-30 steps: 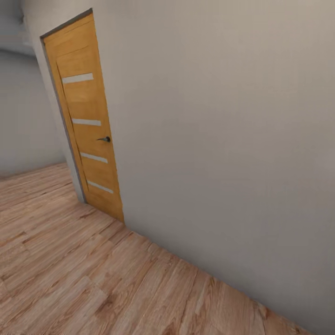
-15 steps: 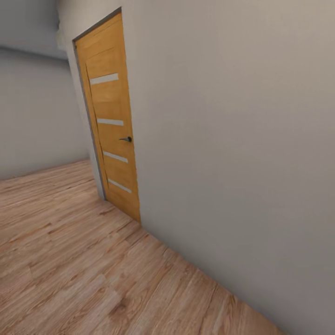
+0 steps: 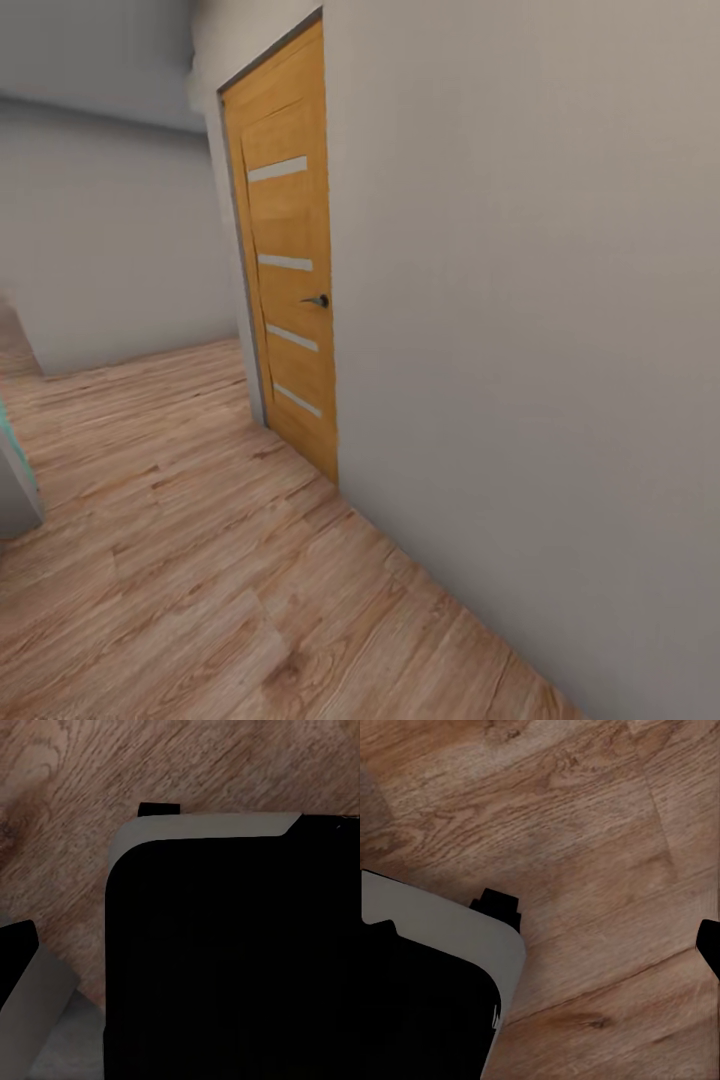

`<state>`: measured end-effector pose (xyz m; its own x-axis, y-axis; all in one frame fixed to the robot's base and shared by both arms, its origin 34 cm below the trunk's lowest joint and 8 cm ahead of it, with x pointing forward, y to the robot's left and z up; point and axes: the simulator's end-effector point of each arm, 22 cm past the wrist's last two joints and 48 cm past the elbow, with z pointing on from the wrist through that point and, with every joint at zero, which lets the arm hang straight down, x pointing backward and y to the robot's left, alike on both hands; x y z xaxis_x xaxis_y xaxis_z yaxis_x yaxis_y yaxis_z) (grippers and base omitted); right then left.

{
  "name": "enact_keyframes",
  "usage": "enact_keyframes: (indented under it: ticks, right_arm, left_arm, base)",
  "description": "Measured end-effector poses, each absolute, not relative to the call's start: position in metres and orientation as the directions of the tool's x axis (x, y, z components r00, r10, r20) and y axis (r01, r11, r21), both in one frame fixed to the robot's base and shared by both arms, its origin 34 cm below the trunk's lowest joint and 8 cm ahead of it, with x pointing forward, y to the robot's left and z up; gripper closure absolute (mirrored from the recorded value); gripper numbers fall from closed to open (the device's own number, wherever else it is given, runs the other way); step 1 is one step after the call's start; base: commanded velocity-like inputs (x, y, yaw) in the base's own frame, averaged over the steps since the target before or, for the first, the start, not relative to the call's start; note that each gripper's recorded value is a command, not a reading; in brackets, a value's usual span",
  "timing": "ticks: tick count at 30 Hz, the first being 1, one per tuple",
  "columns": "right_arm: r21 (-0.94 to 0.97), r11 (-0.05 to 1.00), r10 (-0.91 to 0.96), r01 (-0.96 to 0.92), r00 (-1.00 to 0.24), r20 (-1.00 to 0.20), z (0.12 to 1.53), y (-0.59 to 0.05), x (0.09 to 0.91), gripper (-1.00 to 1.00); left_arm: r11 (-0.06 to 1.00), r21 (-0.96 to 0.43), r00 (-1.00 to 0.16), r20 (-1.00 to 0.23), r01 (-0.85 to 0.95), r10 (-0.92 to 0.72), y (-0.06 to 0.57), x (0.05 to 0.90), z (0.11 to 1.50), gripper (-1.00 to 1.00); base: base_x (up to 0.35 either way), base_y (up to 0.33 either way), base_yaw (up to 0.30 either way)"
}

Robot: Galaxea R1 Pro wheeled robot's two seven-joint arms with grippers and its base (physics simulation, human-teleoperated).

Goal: Move the two storage containers from the living room to the garage. In the garage, place one container on the floor and stack the other container on top of it (either order is fine).

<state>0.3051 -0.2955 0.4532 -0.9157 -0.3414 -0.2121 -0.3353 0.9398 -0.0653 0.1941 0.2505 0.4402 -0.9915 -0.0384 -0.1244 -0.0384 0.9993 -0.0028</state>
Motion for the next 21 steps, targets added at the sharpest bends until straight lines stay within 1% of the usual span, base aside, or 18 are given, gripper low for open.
enact_keyframes:
  ticks: [21]
  right_arm:
    - [-0.065,0.940,-0.342,-0.336,-0.916,-0.212,0.4532,-0.2956,0.3051,-1.00]
  left_arm:
    - [0.999,-0.003,-0.991,-0.124,-0.038,-0.038,0.2505,0.1941,0.4402,-1.00]
  base:
    - [0.191,0.000,0.272]
